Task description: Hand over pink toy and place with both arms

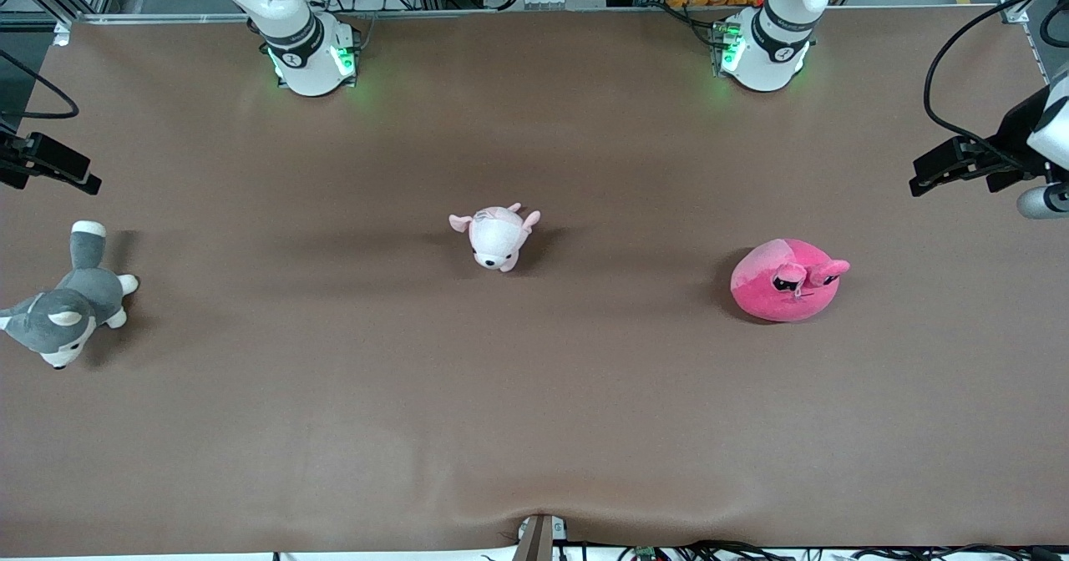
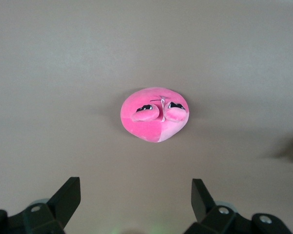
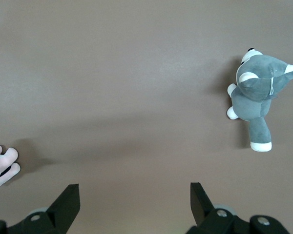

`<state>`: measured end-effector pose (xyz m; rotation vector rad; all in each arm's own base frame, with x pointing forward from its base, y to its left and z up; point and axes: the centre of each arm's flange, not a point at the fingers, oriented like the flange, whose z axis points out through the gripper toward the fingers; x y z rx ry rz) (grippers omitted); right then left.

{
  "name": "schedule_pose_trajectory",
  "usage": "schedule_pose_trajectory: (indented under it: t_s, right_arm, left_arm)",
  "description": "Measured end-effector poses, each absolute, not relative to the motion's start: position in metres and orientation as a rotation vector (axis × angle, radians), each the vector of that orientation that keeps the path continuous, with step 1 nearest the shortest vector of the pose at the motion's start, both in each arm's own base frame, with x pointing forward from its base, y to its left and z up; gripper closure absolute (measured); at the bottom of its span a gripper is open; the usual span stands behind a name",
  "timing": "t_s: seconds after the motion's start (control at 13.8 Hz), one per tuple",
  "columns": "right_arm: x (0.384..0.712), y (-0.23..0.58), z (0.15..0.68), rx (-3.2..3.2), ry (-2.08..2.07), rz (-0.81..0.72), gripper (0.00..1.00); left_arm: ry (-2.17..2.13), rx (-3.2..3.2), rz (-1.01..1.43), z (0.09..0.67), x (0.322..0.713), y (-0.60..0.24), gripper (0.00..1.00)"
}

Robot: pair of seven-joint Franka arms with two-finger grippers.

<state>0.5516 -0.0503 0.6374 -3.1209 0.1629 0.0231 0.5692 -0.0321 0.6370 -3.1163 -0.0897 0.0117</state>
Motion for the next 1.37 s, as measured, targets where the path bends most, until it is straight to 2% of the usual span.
schedule_pose_trajectory:
  t_s: [0.58, 1.37]
  right_arm:
    - [0.552, -0.05, 0.637, -3.121, 0.163, 0.023, 0.0]
    - [0.552, -0.05, 0.637, -3.121, 0.161, 0.023, 0.0]
  left_arm:
    - [-0.153, -3.114, 0.024, 0.631, 0.571, -0.034, 0.0]
    - [-0.255, -3.098, 0.129, 0.592, 0.584, -0.038, 0.0]
